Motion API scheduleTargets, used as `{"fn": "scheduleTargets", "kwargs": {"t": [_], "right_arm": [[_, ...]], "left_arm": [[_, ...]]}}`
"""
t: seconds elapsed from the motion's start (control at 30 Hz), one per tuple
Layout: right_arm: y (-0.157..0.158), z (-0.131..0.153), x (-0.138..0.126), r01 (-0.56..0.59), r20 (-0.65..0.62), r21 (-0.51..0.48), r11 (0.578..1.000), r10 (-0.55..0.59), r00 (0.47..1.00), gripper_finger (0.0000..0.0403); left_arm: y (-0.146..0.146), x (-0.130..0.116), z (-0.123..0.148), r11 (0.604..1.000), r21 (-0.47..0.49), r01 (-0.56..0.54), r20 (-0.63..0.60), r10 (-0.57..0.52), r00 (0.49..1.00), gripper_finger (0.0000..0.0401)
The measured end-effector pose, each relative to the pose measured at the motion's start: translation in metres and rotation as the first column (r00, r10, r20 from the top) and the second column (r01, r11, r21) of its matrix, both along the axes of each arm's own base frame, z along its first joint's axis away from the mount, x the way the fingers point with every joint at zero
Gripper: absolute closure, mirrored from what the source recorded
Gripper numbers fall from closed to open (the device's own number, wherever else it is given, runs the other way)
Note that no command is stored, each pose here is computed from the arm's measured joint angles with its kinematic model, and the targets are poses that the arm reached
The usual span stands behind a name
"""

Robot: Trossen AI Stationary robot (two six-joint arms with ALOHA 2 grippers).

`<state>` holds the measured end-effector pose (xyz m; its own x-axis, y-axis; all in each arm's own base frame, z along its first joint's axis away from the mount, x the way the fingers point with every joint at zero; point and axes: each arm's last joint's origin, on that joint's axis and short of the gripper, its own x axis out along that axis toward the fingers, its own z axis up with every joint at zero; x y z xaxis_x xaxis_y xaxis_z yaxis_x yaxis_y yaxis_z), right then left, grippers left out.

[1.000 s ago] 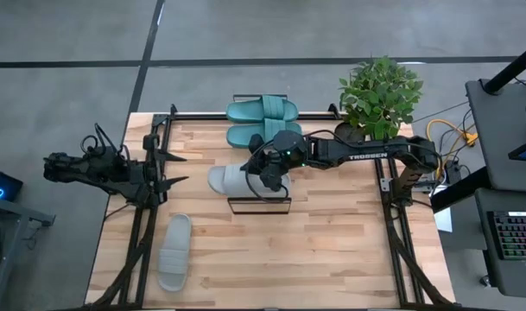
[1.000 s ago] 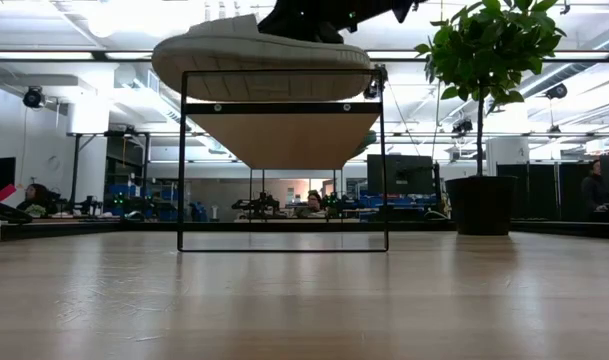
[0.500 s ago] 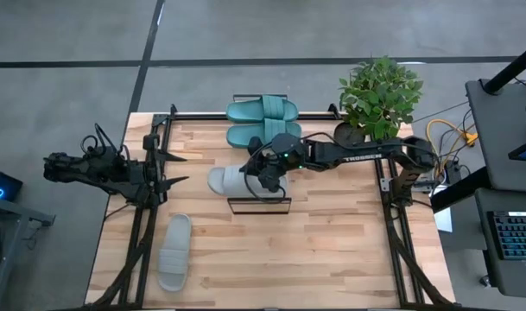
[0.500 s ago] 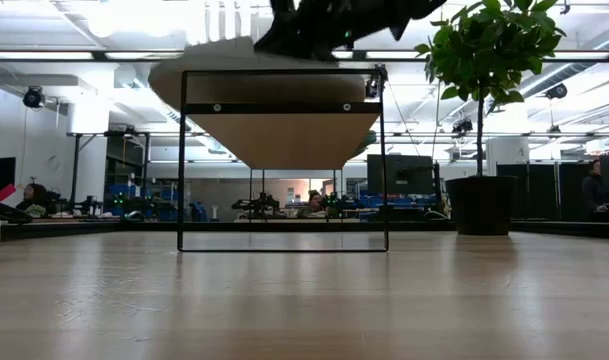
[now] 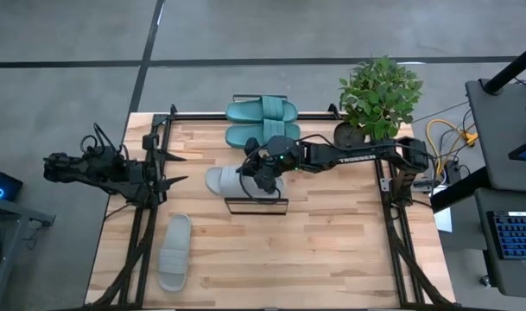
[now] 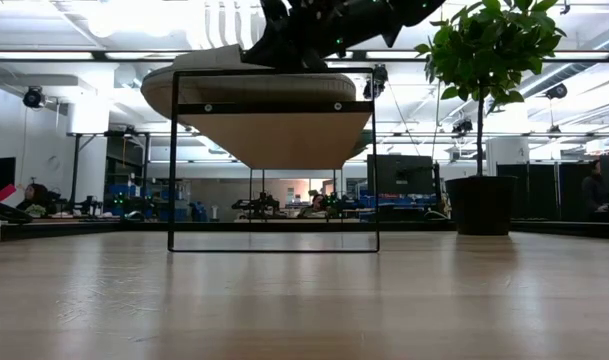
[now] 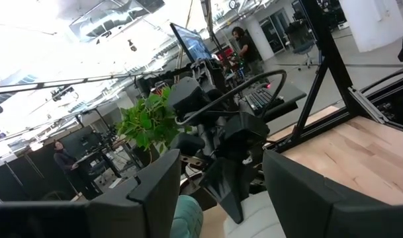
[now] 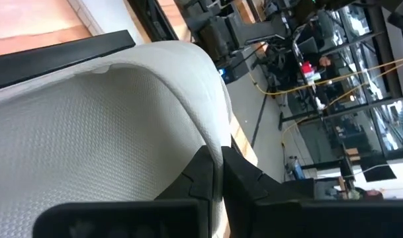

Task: Pick and place slides into the shelf
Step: Put the right gray slide on the shelf

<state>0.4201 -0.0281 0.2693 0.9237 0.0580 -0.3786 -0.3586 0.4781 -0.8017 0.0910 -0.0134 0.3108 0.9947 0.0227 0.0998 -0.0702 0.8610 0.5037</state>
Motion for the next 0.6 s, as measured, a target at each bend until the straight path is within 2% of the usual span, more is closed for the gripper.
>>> {"fn": "scheduleTargets", "kwargs": {"t": [0.2, 0.6], "right_arm": [[0.0062, -0.0024, -0.0004, 0.008, -0.027, 0.039, 0.999, -0.006, 1.000, 0.0385], [0.0074, -0.0006, -0.0005, 0.047, -0.063, 0.079, 0.996, -0.042, 0.997, 0.0307]], "left_arm": [[0.0000, 0.0002, -0.0001, 1.000, 0.000, 0.000, -0.001, 0.000, 1.000, 0.0202], [0.0000, 0.0001, 0.0001, 1.000, -0.001, 0.000, 0.000, 0.000, 1.000, 0.0202]]}}
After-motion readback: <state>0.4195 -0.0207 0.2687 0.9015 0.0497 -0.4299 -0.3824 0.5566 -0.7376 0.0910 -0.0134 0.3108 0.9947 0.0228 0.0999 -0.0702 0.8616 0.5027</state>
